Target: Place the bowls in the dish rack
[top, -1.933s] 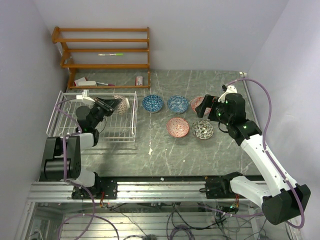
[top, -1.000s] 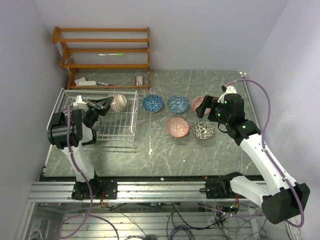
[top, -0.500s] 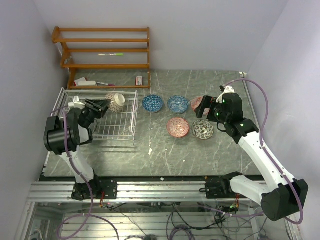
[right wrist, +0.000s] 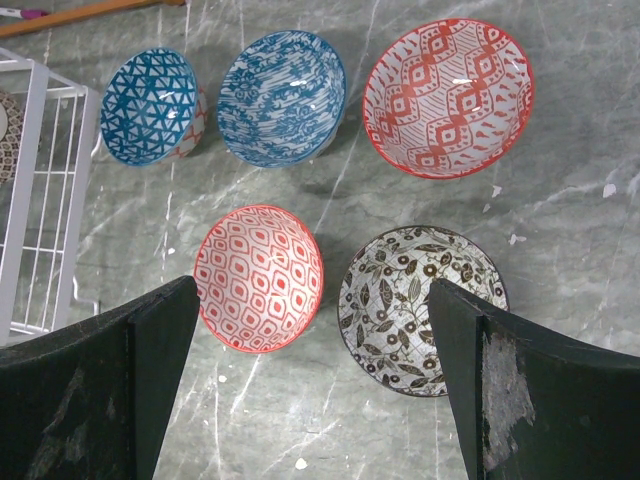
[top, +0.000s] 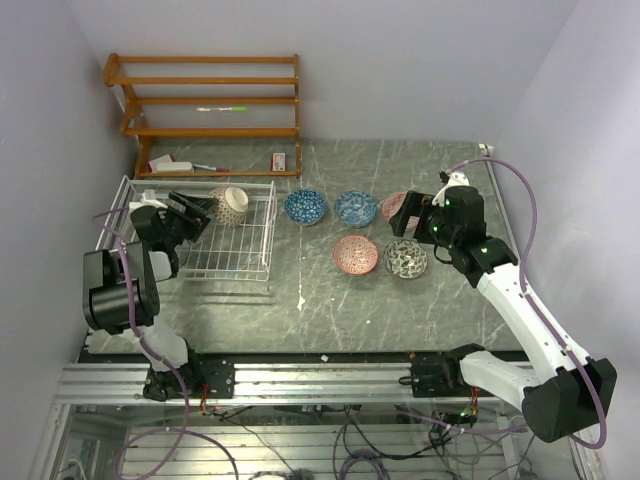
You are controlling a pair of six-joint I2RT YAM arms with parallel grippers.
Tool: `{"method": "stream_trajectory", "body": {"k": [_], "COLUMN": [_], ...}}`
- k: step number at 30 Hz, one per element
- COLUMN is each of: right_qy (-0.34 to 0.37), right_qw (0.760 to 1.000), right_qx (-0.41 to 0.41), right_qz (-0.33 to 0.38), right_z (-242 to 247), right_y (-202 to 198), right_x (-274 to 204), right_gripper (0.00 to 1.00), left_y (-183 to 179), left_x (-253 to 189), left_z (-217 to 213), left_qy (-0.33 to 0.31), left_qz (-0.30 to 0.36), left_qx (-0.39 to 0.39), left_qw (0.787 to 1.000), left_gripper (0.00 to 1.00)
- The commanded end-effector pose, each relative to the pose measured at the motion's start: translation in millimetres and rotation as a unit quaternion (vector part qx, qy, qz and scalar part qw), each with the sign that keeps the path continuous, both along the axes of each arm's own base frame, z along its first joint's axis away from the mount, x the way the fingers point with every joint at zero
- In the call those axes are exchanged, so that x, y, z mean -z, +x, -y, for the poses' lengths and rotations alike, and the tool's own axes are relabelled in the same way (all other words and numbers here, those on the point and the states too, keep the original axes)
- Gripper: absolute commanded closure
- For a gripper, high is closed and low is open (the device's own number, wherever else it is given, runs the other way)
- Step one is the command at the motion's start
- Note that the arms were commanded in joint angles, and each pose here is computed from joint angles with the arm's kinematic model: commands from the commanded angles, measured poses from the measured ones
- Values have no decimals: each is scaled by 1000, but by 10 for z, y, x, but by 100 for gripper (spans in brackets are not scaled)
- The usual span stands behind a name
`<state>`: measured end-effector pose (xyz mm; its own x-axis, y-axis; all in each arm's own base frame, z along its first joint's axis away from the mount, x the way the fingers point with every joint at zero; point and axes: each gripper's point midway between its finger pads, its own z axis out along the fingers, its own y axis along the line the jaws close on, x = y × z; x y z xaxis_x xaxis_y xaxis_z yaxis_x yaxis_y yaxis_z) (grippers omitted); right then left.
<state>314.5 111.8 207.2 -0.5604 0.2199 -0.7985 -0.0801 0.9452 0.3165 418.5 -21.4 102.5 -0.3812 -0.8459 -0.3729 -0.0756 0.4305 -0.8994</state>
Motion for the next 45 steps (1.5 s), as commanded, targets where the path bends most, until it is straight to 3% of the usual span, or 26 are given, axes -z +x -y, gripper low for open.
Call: {"method": "stream_trajectory", "body": {"k": [1,11,17,23,32,36,45], "right_qy": [1,7,9,17,10,10,9], "right_qw": [1000,1000,999,999,999,999,999], "right_qx": [3,-2,-5,-19,-33,-37,-35], "right_qz": [25,28,30,30,27,25,19], "right_z": [25,2,-5,-59,-81,-94,-95], "right_y": [40,22,5,-10,-12,-6,8], "right_x": [-154,-168,-197,-222,-180,-145,-97], "right_gripper": [2,2,2,2,1,1,1], "left_y": [-112,-147,-161,-128,-59,-13,113], "left_x": [272,-214,-538,-840,-695,-664,-513], "left_z": [-234,-311,-250,-100,-16,-11,-51], "left_qy": [76,108,171,311,430,458,477], "left_qz": [-85,-51,-43,-70,-132,-139,-143], "left_qx": [-40,-61,-57,-64,-71,-83,-95], "left_qw": [993,991,983,946,891,874,862], "left_gripper": [3,0,0,1,0,0,2]}}
